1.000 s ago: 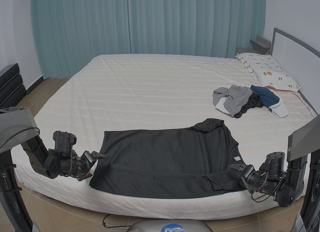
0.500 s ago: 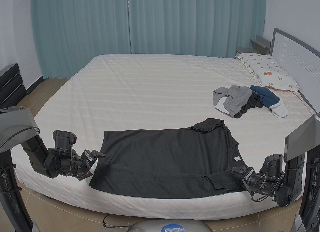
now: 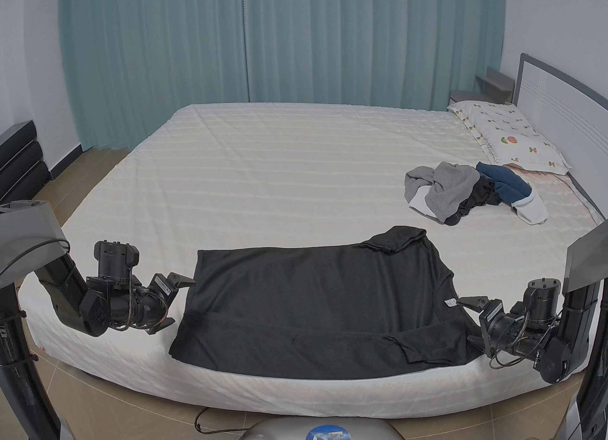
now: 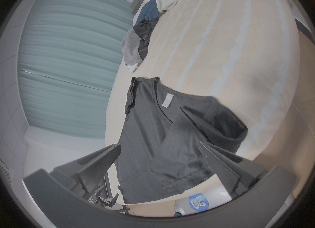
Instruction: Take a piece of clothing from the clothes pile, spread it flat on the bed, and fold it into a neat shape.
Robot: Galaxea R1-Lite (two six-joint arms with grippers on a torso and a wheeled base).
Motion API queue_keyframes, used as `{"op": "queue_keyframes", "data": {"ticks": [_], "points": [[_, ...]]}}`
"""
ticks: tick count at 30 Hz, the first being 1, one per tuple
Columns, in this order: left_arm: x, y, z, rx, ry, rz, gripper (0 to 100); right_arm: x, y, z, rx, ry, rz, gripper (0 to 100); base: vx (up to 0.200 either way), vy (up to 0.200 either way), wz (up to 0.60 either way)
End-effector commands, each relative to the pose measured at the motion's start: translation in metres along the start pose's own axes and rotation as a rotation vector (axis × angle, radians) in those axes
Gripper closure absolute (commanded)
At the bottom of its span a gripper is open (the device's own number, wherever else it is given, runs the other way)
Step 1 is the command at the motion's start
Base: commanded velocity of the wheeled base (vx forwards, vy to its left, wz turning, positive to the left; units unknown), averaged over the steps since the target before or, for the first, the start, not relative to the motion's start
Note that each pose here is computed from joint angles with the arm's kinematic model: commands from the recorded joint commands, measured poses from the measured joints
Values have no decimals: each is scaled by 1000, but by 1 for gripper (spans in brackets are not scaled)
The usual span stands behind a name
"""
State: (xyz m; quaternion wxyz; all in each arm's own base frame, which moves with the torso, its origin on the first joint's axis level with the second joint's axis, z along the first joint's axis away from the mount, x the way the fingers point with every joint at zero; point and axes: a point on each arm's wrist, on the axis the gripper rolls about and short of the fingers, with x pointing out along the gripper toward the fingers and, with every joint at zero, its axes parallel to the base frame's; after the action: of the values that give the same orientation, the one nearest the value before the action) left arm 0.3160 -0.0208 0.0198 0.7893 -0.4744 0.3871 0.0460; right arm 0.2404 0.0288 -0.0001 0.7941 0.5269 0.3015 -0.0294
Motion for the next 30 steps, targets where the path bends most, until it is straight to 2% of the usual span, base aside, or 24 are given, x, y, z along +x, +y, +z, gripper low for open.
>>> {"op": "queue_keyframes", "data": {"ticks": [1, 14, 18, 20, 30], "points": [[0, -1, 0, 6, -3, -3, 0, -2, 3, 2, -3, -12, 21, 0, 0, 0, 0], [2, -7, 6, 7, -27, -17, 0, 0, 0, 1, 1, -2, 7, 0, 0, 0, 0], [2, -5, 7, 1, -26, -14, 0, 0, 0, 1, 1, -3, 9, 0, 0, 0, 0], [2, -5, 7, 0, -25, -13, 0, 0, 0, 1, 1, -3, 10, 0, 0, 200, 0], [5, -3, 5, 0, -20, -4, 0, 1, 0, 2, 0, -7, 10, 0, 0, 0, 0]]}}
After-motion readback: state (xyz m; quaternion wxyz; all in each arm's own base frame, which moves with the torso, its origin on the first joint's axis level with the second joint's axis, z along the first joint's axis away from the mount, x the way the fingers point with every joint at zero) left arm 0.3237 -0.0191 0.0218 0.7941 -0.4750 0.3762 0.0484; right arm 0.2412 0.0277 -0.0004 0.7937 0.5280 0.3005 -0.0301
